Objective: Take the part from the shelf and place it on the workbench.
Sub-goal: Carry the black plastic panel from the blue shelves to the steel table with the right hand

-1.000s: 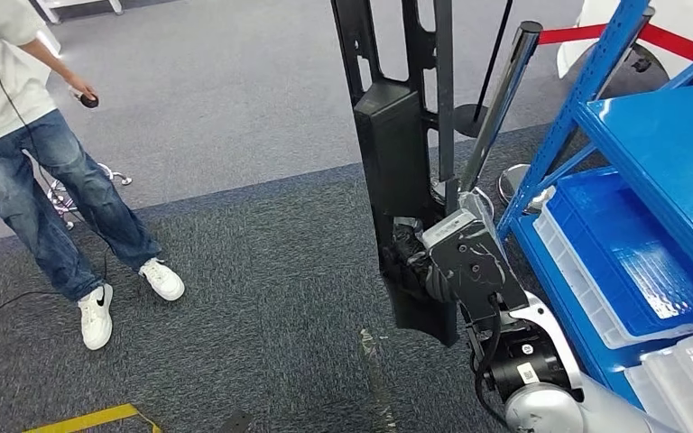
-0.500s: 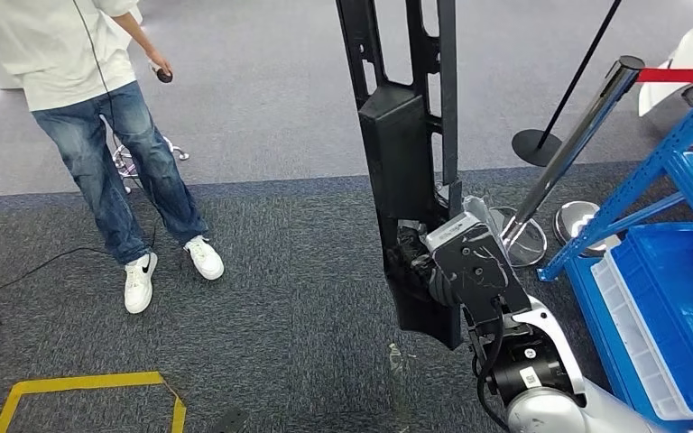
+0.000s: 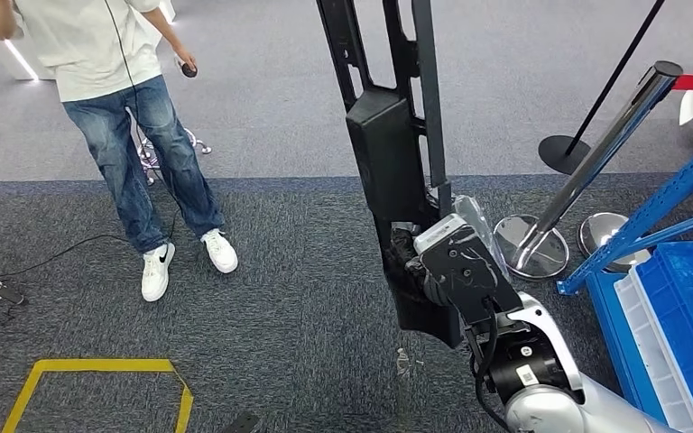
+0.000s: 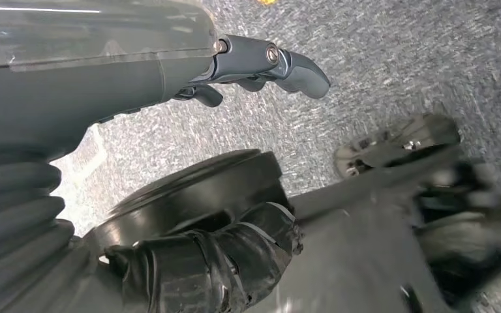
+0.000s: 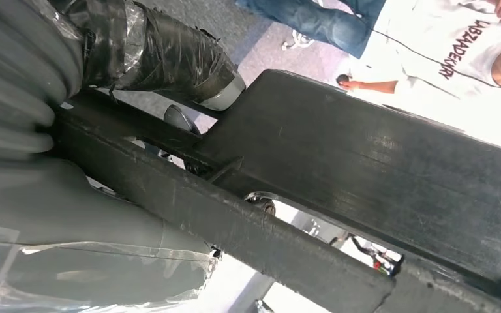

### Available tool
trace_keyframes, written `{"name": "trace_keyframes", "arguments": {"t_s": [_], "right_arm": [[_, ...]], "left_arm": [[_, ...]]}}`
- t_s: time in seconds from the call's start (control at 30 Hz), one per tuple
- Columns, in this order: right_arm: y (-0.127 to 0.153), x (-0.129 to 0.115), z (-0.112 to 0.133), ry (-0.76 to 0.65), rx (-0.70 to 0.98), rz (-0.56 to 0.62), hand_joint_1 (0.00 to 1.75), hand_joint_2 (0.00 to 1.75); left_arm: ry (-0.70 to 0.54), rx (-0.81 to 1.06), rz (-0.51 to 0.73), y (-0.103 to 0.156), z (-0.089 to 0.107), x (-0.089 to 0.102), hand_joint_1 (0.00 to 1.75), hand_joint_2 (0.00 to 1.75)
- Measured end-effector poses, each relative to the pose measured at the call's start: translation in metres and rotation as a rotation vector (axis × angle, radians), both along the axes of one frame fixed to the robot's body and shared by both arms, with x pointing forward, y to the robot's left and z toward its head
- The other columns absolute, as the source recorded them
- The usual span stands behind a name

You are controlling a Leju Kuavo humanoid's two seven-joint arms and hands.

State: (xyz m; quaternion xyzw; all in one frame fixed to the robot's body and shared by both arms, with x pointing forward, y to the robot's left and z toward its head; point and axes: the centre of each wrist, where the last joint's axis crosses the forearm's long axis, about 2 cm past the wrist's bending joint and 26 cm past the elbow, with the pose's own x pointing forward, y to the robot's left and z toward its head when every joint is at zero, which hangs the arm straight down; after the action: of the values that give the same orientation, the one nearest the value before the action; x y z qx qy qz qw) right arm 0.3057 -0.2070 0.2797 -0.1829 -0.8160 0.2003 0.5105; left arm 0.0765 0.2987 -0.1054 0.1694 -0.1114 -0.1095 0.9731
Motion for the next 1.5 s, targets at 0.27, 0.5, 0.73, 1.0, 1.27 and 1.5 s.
{"name": "trace_keyframes", "arguments": {"t_s": [0.27, 0.5, 0.73, 1.0, 1.27, 1.5], "right_arm": [[0.0000, 0.0003, 0.0009, -0.005, -0.007, -0.008, 1.54, 1.75], [-0.0001, 0.0001, -0.0017, 0.005, -0.016, -0.007, 1.54, 1.75], [-0.0004, 0.0003, -0.0023, 0.010, -0.030, -0.005, 1.54, 1.75], [-0.0003, -0.0001, -0.0030, 0.013, -0.031, -0.006, 1.54, 1.75], [-0.0006, -0.0002, -0.0033, 0.016, -0.029, -0.008, 1.54, 1.75], [-0.0009, -0.0009, -0.0060, 0.030, -0.028, -0.009, 1.54, 1.75]], "left_arm": [[0.008, 0.004, 0.002, 0.0029, -0.0001, -0.0005, 0.00, 1.75], [0.010, -0.003, 0.000, 0.0025, -0.0001, -0.0002, 0.00, 1.75], [0.011, 0.001, 0.002, 0.0026, 0.0001, 0.0004, 0.00, 1.75], [0.021, 0.021, 0.011, 0.0028, 0.0001, 0.0000, 0.00, 1.75], [0.026, 0.024, 0.010, 0.0039, 0.0002, 0.0002, 0.00, 1.75], [0.023, 0.012, 0.004, 0.0033, 0.0001, 0.0003, 0.00, 1.75]]}}
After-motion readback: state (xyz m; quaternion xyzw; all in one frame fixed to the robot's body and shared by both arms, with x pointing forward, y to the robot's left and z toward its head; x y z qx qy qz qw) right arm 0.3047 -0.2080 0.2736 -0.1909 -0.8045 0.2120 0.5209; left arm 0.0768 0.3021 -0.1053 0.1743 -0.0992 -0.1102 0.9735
